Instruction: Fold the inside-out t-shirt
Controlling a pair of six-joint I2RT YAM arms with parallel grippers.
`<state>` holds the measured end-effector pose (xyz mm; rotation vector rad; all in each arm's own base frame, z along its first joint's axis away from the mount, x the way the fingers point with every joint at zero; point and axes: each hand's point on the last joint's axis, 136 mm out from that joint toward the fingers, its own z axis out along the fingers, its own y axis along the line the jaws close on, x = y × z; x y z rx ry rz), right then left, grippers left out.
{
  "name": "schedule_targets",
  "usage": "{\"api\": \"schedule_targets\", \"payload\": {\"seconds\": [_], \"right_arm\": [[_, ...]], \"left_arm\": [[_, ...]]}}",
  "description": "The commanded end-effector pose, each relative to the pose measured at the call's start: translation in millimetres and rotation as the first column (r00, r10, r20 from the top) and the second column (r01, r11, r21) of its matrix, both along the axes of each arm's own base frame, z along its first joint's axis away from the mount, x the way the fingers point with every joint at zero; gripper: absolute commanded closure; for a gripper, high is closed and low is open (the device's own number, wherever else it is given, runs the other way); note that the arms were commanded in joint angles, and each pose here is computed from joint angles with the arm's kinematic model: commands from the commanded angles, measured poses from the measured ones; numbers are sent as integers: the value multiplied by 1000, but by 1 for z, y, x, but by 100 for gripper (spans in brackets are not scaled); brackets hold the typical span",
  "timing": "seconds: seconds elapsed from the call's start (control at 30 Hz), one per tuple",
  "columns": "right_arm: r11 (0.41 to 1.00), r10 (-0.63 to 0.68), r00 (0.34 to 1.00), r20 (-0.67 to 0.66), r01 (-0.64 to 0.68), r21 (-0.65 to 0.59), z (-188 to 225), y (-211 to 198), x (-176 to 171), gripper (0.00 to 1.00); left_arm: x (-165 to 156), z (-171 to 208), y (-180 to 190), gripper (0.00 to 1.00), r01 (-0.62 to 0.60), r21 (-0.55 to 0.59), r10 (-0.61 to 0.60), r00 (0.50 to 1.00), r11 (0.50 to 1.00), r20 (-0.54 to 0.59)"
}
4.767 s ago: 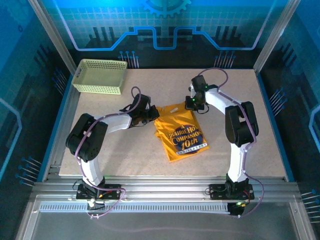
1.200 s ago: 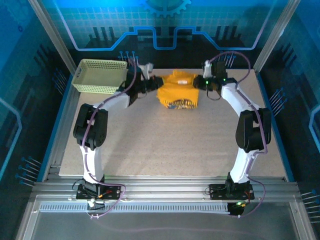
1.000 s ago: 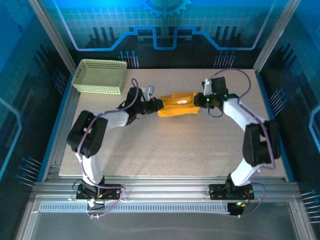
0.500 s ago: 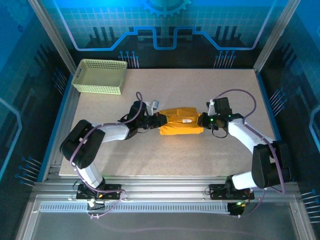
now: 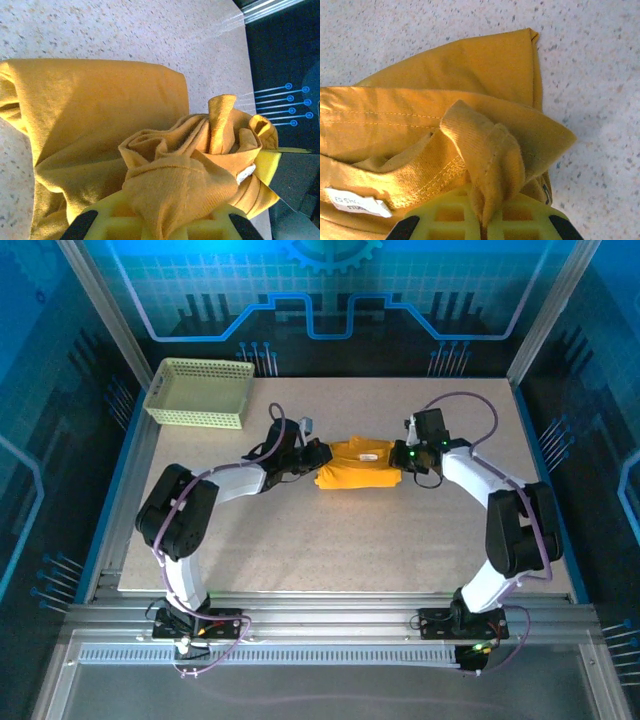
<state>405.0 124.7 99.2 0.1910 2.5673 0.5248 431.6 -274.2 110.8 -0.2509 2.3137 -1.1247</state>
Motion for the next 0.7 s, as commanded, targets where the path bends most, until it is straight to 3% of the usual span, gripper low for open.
{"api": "schedule_targets", "payload": {"seconds": [0.0,0.17,0.33,0.47,0.57,0.67], "right_arm": [[998,29,998,54,-25,-65,9,2,6,100],[989,137,973,188,-124,-78,33,19,-19,100],[981,176,974,145,-163,-101,20,24,-76,100],[977,203,956,210,-183,-111,33,24,-120,100],[983,178,947,269,-155,-102,43,15,-133,100],[989,138,941,308,-114,-93,50,7,-125,100]], "left_arm": [[9,-10,13,100,-36,38,37,999,999,-8],[-26,22,1,100,67,3,-67,990,998,123],[-93,27,-12,100,184,29,-186,968,983,170],[-140,40,-12,100,209,52,-215,953,977,215],[-148,46,0,100,160,59,-169,961,985,218],[-132,43,15,100,64,126,-90,972,990,217]]}}
